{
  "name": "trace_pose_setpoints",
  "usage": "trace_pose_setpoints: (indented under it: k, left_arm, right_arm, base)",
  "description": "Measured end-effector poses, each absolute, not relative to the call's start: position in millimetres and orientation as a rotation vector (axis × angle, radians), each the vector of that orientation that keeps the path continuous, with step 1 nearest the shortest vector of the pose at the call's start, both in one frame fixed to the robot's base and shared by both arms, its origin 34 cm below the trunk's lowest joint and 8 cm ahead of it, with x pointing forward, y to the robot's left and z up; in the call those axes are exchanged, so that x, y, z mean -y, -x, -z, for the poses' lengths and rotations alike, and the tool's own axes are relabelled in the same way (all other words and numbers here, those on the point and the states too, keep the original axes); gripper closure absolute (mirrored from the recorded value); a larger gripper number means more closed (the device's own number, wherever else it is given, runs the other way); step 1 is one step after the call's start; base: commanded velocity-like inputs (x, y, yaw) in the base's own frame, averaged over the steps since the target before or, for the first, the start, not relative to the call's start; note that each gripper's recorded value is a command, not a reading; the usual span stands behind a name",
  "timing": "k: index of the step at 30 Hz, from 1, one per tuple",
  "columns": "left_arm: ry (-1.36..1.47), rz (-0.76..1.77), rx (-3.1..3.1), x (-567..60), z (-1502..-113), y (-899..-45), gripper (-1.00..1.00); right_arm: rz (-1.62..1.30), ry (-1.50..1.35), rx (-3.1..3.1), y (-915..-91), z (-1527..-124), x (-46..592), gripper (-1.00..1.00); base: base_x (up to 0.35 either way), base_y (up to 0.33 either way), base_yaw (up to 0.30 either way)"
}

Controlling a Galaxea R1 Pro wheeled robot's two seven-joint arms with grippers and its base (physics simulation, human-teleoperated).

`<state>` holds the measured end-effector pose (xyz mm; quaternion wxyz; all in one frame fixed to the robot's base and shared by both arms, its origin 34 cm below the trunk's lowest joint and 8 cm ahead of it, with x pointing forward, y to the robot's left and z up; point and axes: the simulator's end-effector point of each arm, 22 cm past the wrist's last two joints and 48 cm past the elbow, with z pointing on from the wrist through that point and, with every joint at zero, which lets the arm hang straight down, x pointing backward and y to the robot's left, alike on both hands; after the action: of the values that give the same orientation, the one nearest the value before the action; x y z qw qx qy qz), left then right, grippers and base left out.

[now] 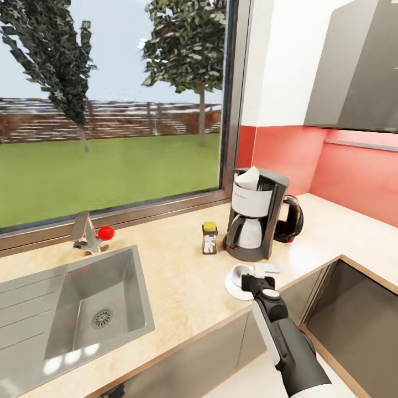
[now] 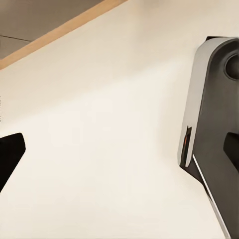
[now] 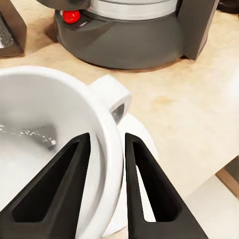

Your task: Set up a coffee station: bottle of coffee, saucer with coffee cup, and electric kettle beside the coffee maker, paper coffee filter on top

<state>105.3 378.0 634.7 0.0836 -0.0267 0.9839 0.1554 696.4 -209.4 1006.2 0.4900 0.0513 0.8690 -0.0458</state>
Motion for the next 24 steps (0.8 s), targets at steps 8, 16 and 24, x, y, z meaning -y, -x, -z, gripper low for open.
trace_pose_setpoints:
  k: [8,16,24]
  left_arm:
    - [0.08,-0.463,-2.937,-378,-635,-105,-1.0]
    - [0.078,-0.463,-2.937,-378,-635,-105,-1.0]
    - [0.078,-0.461,-2.937,-377,-634,-105,-1.0]
  right_arm:
    - [0.124,-0.114,-2.179,-688,-976,209,1.0]
    - [0.126,-0.112,-2.192,-686,-970,209,1.0]
    - [0.128,-0.113,-2.193,-686,-970,210,1.0]
  base:
    - [0.0,0.0,0.0]
    - [0.047,0.0,0.0]
    - [0.064,0.0,0.0]
